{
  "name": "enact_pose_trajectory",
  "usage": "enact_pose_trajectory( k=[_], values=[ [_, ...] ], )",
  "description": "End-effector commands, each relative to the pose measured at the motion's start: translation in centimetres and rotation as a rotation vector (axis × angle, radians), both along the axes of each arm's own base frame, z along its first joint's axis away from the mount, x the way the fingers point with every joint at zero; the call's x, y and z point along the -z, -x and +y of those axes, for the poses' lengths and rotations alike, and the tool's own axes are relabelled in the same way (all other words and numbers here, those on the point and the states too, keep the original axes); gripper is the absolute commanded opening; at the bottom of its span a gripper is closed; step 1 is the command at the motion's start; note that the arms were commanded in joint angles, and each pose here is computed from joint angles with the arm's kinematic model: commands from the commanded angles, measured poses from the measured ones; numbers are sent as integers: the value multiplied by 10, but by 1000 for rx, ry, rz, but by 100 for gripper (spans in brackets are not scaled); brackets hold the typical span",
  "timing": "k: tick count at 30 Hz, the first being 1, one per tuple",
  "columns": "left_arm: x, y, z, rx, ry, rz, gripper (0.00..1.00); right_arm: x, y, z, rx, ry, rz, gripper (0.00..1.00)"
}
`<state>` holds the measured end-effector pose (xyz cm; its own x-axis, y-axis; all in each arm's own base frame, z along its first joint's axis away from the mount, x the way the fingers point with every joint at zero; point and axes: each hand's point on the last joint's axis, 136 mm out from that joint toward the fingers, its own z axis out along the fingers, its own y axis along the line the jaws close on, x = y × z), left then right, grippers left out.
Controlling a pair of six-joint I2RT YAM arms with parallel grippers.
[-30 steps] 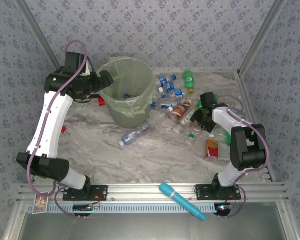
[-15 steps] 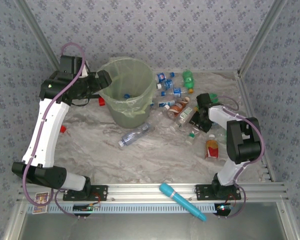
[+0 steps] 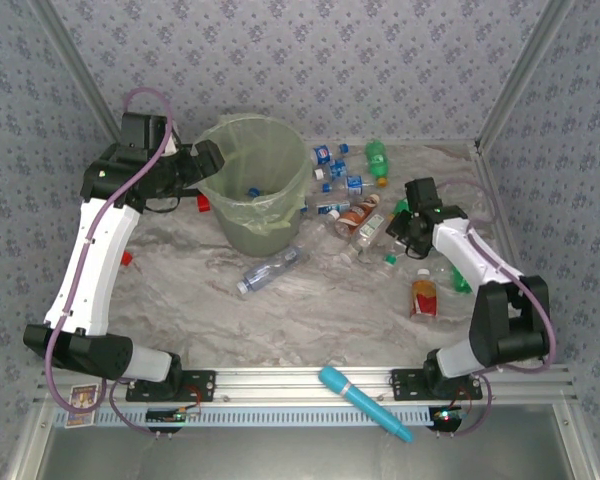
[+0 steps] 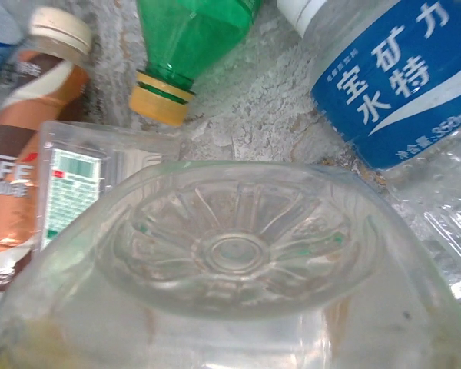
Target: Put the plastic bottles in the bin
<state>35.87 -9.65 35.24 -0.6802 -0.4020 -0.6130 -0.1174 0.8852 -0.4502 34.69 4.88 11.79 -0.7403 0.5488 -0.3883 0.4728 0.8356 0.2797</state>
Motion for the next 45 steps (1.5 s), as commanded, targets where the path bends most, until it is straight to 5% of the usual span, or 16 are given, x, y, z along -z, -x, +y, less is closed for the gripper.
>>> enact_pose_trajectory(
  k=[1,13,23,35,45],
  values=[
    [-19,5,2,21,-11,-70,100,-31,5,0,-20,11,-81,52],
    [-32,18,7,36,-31,-124,100,-245,-17,50,-243,-47,-734,51],
    [-40,26,11,35,-50,-165,100,-340,-45,144,-471,-131,-936,51],
    [-40,48,24,4,-74,-172,100,-366,-84,264,-660,-236,-991,51],
    [-42,67,33,-21,-90,-172,100,-327,-95,353,-793,-320,-886,51]
  ],
)
